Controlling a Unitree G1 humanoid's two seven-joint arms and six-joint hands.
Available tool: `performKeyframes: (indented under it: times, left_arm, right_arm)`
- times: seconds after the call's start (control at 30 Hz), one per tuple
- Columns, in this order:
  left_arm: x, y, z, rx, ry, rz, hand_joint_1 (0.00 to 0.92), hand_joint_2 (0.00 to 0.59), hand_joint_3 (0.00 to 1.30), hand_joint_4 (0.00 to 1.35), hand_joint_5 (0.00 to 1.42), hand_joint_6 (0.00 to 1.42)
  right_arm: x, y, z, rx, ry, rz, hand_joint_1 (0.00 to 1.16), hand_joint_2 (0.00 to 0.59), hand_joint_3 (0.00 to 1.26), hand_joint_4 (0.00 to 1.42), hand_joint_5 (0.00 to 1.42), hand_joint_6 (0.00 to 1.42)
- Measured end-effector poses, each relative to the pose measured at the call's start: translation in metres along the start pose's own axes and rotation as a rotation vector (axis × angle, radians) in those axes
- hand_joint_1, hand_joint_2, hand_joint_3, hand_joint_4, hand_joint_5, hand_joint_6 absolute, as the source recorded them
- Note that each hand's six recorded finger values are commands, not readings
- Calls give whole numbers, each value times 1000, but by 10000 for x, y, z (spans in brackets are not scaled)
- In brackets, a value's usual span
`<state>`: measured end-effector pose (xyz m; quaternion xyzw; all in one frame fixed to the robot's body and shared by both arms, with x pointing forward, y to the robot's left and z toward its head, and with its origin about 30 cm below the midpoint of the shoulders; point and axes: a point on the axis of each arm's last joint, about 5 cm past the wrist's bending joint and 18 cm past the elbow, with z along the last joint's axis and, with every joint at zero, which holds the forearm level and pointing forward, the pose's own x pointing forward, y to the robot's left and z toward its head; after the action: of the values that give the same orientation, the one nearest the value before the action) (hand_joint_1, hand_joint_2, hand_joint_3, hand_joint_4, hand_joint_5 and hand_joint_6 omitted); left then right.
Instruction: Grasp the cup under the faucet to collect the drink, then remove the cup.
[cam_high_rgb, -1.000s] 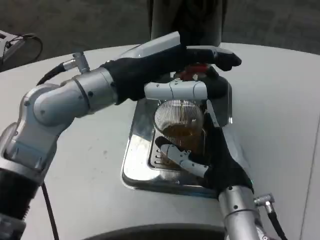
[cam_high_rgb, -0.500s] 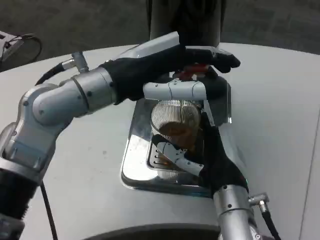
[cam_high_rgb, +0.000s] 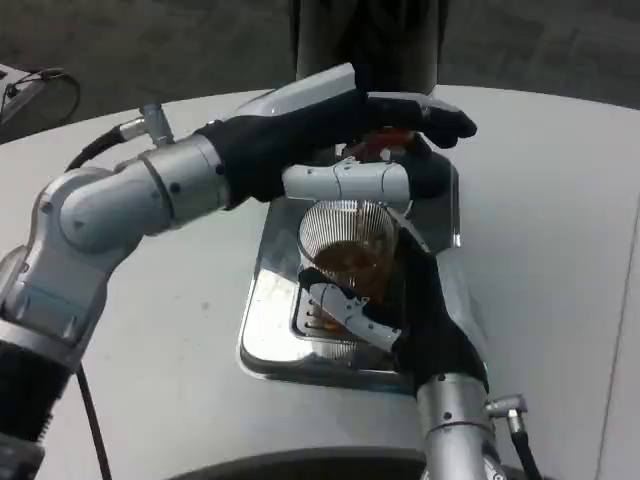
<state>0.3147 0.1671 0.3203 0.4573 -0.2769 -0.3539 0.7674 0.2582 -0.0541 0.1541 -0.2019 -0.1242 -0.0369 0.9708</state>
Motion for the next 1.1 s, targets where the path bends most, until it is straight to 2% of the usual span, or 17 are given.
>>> performKeyframes:
  times: [0.3, 0.47, 0.63, 0.7, 0.9, 1.1]
  left_arm:
    - [-36, -5, -9, -11, 6, 10, 0, 0, 259, 231, 285, 137]
    - [-74, 12, -17, -33, -1, 38, 0, 0, 271, 249, 320, 155]
    - [-93, 16, -28, -71, -11, 67, 0, 1, 300, 291, 363, 171]
    - [-107, 28, -26, -85, -15, 101, 0, 1, 303, 302, 375, 174]
    - [-124, 51, -25, -99, -22, 136, 0, 2, 310, 314, 394, 190]
    - [-154, 82, -29, -141, -57, 222, 0, 5, 317, 330, 421, 208]
  right_arm:
    - [-5, 4, -5, 19, 1, -20, 700, 252, 394, 425, 421, 138]
    - [-26, -3, -28, 28, -2, -59, 707, 259, 485, 536, 525, 203]
    - [-37, -17, -41, 28, -5, -75, 720, 251, 549, 606, 598, 250]
    - [-41, -29, -46, 29, -8, -86, 727, 255, 555, 624, 610, 254]
    - [-39, -52, -61, 30, -5, -99, 733, 256, 600, 658, 646, 273]
    - [-39, -70, -75, 33, -5, -119, 743, 240, 646, 712, 693, 314]
